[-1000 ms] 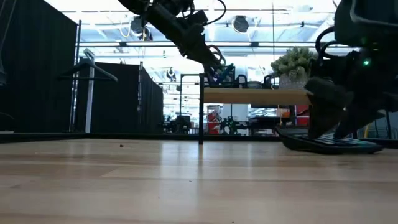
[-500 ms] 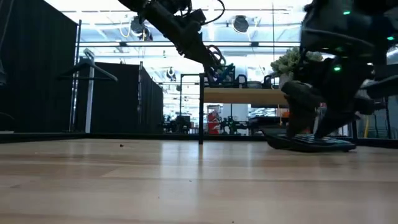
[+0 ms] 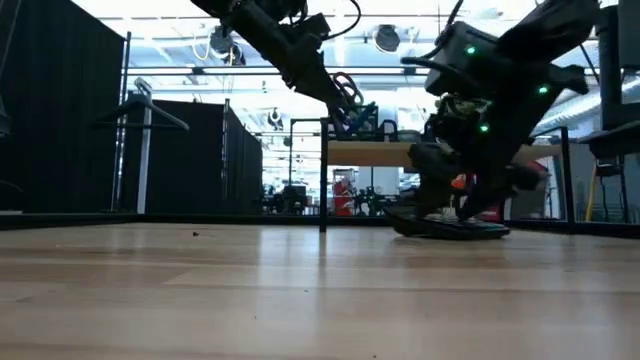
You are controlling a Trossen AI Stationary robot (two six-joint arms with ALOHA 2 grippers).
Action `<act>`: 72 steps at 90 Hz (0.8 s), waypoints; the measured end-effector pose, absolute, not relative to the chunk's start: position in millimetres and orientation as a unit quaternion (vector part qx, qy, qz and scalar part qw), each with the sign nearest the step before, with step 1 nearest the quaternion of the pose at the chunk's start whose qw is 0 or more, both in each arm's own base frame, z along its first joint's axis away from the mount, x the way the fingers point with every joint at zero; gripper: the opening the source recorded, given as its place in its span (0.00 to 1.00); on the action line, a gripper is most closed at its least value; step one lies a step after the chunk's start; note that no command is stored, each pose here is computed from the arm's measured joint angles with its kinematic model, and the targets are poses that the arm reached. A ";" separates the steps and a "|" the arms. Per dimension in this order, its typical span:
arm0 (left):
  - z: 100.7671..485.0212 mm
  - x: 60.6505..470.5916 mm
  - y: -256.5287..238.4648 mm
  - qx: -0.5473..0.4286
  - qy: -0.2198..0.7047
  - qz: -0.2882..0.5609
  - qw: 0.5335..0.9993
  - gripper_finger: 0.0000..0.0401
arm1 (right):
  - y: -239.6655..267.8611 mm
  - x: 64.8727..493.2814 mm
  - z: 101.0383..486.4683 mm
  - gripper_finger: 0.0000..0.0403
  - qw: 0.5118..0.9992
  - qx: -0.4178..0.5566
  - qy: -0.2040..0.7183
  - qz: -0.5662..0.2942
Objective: Pick and place office supplies into organizer
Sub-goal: Put the black calculator under the wooden shelf
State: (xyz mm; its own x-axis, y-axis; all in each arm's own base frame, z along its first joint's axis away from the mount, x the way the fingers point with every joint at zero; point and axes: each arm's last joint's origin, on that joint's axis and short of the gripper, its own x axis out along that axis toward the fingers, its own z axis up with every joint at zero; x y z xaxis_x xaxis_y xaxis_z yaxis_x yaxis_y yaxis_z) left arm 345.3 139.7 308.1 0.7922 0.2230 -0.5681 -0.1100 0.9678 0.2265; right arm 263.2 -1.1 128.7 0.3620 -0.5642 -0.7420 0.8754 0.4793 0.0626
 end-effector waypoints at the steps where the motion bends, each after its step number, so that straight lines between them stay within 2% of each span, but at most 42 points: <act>1: 308.1 345.3 139.7 0.091 0.310 0.088 0.942 0.77 | -1.8 263.5 128.8 0.95 0.793 0.231 0.336 -0.454; 26: 308.3 345.5 139.8 0.092 0.309 0.088 0.943 0.77 | -0.1 261.0 148.2 0.95 0.812 0.242 0.323 -0.421; 41: 309.1 346.0 140.0 0.099 0.305 0.088 0.943 0.77 | 19.9 249.5 158.2 0.95 0.819 0.244 0.362 -0.372; 57: 309.0 345.9 139.9 0.106 0.306 0.085 0.942 0.77 | 45.6 225.4 154.6 0.95 0.791 0.221 0.419 -0.386; 72: 309.2 346.0 140.1 0.109 0.305 0.085 0.942 0.77 | 61.6 214.8 149.2 0.95 0.785 0.205 0.410 -0.416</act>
